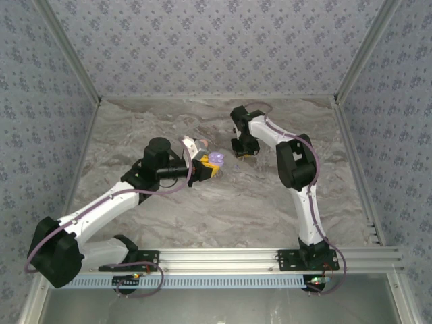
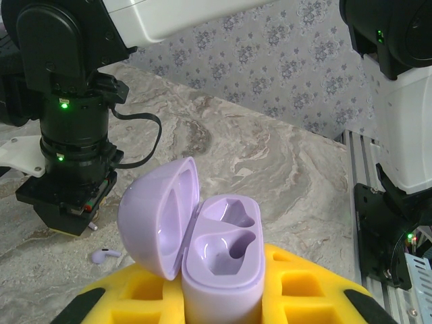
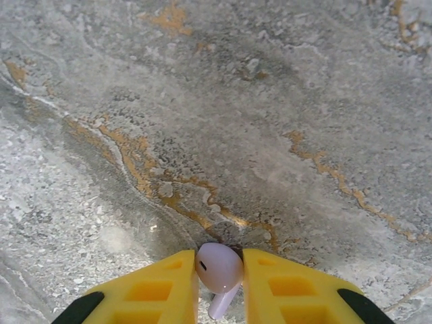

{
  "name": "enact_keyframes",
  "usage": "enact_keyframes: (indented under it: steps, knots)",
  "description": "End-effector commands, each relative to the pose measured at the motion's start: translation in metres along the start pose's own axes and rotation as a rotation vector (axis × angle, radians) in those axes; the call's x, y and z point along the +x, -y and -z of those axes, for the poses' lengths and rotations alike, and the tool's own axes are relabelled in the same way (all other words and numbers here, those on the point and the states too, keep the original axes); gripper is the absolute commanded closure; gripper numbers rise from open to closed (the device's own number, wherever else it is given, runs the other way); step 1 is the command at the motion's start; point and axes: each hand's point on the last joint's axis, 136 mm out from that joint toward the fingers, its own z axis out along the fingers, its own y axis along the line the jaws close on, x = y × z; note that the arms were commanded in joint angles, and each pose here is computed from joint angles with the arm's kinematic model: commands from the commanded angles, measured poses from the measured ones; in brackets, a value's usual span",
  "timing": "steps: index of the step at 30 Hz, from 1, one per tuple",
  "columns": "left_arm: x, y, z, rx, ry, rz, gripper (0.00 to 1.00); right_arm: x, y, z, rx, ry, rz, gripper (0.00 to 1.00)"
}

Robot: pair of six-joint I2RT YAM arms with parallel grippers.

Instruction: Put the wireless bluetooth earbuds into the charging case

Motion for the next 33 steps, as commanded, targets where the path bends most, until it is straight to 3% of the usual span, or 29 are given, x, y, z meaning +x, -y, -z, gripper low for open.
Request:
enact_keyframes:
  steps: [1, 9, 12, 18, 33]
  knots:
    - [-0.009, 0.004, 0.003, 0.001, 0.032, -0.020, 0.90, 0.014, -0.018, -0.015, -0.042, -0.059, 0.116, 0.76]
    - [-0.009, 0.005, 0.004, 0.000, 0.032, -0.018, 0.90, 0.021, -0.017, -0.007, -0.021, -0.070, 0.226, 0.73]
    - [-0.009, 0.005, 0.004, 0.001, 0.032, -0.019, 0.90, 0.017, -0.016, -0.003, -0.012, -0.056, 0.189, 0.64]
    - [-0.011, 0.004, 0.004, -0.001, 0.037, -0.020, 0.90, 0.009, -0.018, 0.010, -0.018, -0.005, 0.022, 0.54]
    - [-0.012, 0.006, 0.005, 0.007, 0.040, -0.019, 0.90, 0.013, -0.008, 0.004, 0.047, -0.008, -0.158, 0.60]
